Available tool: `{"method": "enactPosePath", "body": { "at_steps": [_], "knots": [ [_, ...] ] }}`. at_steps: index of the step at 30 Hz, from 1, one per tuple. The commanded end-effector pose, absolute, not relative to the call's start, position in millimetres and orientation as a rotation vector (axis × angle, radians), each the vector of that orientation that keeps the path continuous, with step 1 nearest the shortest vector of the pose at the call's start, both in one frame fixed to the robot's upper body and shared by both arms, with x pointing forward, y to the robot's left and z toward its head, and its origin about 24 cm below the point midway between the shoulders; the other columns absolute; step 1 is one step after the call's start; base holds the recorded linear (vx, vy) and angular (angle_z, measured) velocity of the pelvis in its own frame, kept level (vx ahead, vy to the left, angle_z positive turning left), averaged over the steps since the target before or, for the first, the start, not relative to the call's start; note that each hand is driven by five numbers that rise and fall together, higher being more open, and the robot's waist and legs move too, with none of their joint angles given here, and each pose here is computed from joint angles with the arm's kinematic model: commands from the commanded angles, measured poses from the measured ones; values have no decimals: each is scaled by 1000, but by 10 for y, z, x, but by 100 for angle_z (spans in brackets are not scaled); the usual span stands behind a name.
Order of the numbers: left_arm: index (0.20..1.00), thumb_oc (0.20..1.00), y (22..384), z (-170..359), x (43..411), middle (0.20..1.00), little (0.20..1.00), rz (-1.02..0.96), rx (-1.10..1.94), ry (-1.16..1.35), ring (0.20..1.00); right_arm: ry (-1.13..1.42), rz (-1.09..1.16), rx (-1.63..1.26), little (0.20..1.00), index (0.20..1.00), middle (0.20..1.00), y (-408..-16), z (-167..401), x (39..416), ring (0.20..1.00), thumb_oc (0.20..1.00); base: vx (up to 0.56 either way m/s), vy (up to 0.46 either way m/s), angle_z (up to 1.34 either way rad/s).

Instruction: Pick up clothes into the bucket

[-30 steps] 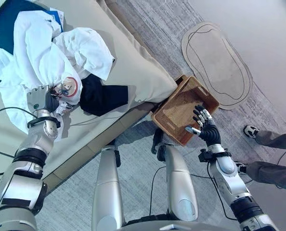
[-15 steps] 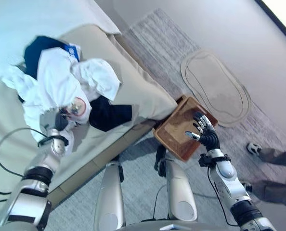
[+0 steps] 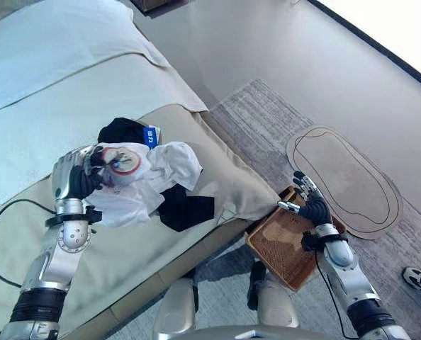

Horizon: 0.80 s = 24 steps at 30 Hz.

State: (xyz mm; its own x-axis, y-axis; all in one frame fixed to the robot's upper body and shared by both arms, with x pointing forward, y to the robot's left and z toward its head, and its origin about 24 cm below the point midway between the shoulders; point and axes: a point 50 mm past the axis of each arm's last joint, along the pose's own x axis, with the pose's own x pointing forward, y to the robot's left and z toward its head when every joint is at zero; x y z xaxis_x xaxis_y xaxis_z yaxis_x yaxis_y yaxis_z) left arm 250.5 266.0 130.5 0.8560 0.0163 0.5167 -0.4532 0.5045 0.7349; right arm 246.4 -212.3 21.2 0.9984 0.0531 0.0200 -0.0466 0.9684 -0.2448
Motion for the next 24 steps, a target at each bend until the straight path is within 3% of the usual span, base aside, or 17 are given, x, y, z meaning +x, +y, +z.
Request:
{"method": "enactPosePath", "body": {
  "at_steps": [1, 8, 16, 24],
  "knots": [
    [200, 200, 2456, 1699, 2525, 200, 200, 215, 918, -705, 200, -176, 158, -400, 1000, 1000, 1000, -1985, 499, 2548, 1000, 1000, 36, -34, -9],
    [200, 200, 1841, 1973, 2534, 200, 200, -106, 656, -887, 200, -313, 433, -412, 1000, 1000, 1000, -1563, 834, 2658, 1000, 1000, 27, -27, -1],
    [200, 200, 1527, 1922, 2514, 200, 200, -305, 457, -863, 200, -262, 600, -370, 1000, 1000, 1000, -1118, 691, 2700, 1000, 1000, 42, -18, -2],
    [200, 200, 1247, 1919, 2453, 200, 200, -466, 348, -867, 200, -158, 714, -24, 1000, 1000, 1000, -611, 595, 2746, 1000, 1000, 4, -5, -1]
  ]
}}
